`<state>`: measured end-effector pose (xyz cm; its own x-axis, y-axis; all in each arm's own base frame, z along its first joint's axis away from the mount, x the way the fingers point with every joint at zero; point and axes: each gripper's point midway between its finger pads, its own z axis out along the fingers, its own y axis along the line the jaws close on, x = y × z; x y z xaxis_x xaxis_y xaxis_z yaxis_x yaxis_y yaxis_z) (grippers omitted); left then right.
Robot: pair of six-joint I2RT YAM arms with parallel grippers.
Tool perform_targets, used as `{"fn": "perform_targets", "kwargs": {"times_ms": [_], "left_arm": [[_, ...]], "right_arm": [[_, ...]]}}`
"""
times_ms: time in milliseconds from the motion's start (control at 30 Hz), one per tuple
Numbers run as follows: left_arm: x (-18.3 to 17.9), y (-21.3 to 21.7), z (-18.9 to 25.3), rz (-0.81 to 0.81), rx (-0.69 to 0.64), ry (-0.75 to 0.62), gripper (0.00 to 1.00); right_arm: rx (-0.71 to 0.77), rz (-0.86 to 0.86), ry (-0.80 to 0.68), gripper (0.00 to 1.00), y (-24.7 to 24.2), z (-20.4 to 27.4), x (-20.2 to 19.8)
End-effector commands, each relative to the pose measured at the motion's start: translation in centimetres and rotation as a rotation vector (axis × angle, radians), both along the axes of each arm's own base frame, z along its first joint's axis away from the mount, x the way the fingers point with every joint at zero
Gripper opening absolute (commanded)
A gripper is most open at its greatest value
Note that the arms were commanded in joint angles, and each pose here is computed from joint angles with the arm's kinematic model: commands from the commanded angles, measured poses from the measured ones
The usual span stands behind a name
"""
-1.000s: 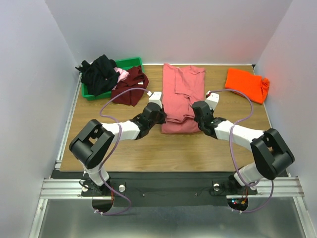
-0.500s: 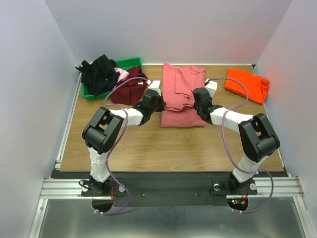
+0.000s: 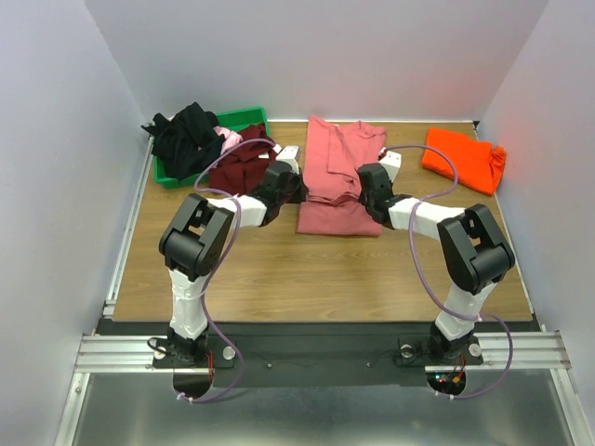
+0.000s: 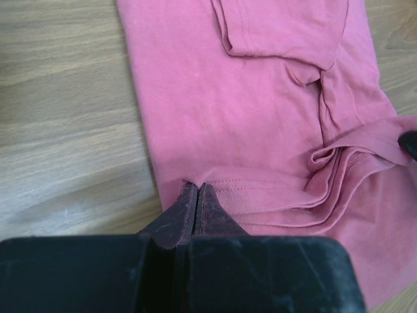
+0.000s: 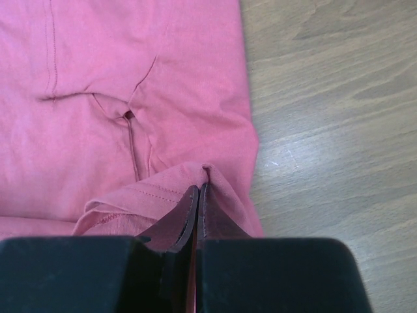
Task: Fold and stack the t-shirts
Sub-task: Fold the tshirt
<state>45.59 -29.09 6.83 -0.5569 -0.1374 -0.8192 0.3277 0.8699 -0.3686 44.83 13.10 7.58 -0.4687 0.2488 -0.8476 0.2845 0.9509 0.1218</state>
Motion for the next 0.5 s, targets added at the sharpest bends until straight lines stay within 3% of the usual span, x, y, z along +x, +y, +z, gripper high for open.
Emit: {"fn": "perform_targets", "kwargs": {"times_ms": [0,467], "left_arm": [[1.9,-0.2,2.9,-0.005,-0.036,-0.075,0.00],[3.7,-0.7,3.0,-0.021,-0.051,-0.081,0.00]], "right_arm": [[0.007,-0.042,-0.104,0.00,-0.7,3.3,1.5],[-0.016,-0.059,-0.103,0.00,-1.2,3.2,2.9]]}}
